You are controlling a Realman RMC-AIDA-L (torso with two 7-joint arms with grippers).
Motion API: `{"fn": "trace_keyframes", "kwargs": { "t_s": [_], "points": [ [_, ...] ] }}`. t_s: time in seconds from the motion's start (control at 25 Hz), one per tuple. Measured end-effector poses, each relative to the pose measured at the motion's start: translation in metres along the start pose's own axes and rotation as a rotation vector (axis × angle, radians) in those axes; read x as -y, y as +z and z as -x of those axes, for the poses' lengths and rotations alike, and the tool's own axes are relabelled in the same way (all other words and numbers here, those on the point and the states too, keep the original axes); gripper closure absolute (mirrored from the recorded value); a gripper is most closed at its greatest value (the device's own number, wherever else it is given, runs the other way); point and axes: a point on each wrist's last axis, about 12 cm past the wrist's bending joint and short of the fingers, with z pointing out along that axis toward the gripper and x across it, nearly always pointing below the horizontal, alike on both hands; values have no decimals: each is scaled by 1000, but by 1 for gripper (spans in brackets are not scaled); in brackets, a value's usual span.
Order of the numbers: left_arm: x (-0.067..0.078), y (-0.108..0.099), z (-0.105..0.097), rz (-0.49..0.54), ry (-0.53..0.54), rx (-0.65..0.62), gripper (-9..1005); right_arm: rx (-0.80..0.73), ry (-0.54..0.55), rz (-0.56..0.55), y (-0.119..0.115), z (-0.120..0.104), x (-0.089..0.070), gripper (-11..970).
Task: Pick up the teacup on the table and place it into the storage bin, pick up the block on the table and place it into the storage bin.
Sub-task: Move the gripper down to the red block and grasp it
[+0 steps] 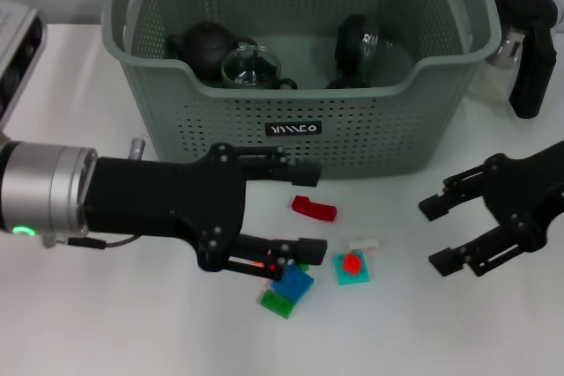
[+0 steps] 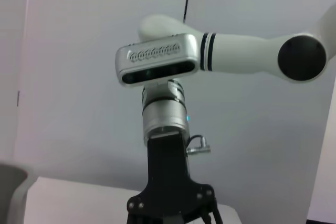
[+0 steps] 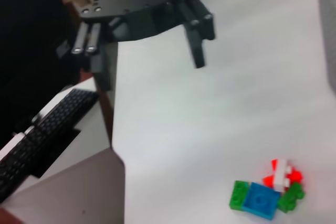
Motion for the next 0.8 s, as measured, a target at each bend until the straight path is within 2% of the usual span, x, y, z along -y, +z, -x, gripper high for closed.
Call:
{"fn": "trace_keyframes", "kwargs": {
  "t_s": [0.2,0.36,0.8],
  "points": [
    [-1,-3,-15,20,-29,-14,174,-87,-11,25,14,20,2,126],
    [0,-3,-25,18,-64,-71,174,-189,-25,1,29,35,6,127],
    [0,-9,-30,51,-69,-78,175,-287,-92,-42,60,52,10,127]
  ]
}}
